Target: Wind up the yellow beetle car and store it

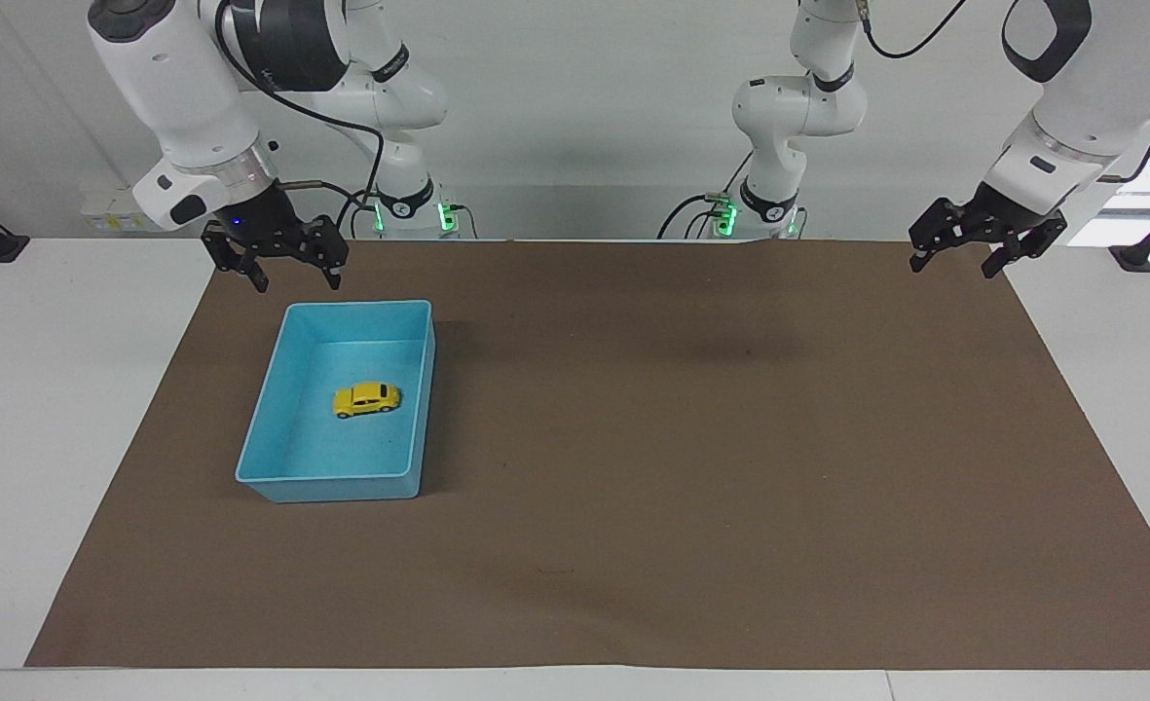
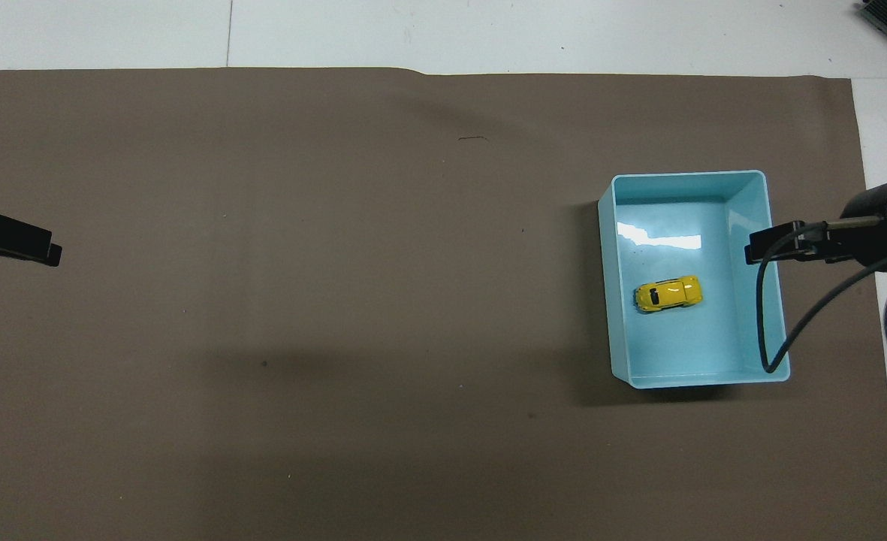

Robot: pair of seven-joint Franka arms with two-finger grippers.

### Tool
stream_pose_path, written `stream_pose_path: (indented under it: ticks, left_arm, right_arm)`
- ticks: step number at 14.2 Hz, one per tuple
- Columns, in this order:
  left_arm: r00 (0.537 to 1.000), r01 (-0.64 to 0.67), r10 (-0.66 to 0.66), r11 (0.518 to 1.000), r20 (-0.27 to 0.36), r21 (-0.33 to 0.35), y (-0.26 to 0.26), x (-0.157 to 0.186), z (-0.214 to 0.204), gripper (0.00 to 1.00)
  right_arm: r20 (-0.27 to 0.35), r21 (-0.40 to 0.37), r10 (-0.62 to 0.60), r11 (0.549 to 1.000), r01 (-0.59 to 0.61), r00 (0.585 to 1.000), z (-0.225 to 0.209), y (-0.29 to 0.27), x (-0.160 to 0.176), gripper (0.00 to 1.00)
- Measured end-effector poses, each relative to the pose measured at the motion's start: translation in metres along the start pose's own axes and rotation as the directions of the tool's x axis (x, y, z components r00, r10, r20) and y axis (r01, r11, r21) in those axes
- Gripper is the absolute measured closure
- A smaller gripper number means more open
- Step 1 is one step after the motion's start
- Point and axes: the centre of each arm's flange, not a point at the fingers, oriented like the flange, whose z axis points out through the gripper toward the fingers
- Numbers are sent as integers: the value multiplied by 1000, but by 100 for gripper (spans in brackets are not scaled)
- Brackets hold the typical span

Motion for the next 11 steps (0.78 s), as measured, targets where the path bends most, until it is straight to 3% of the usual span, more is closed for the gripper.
stream_pose_path:
  ticks: [11]
  left_arm:
    - [1000,1,-1,1000,2,0,0,0,0,0]
  right_arm:
    - [-2,0,13,1000,-13,1000,-1,7,0,0]
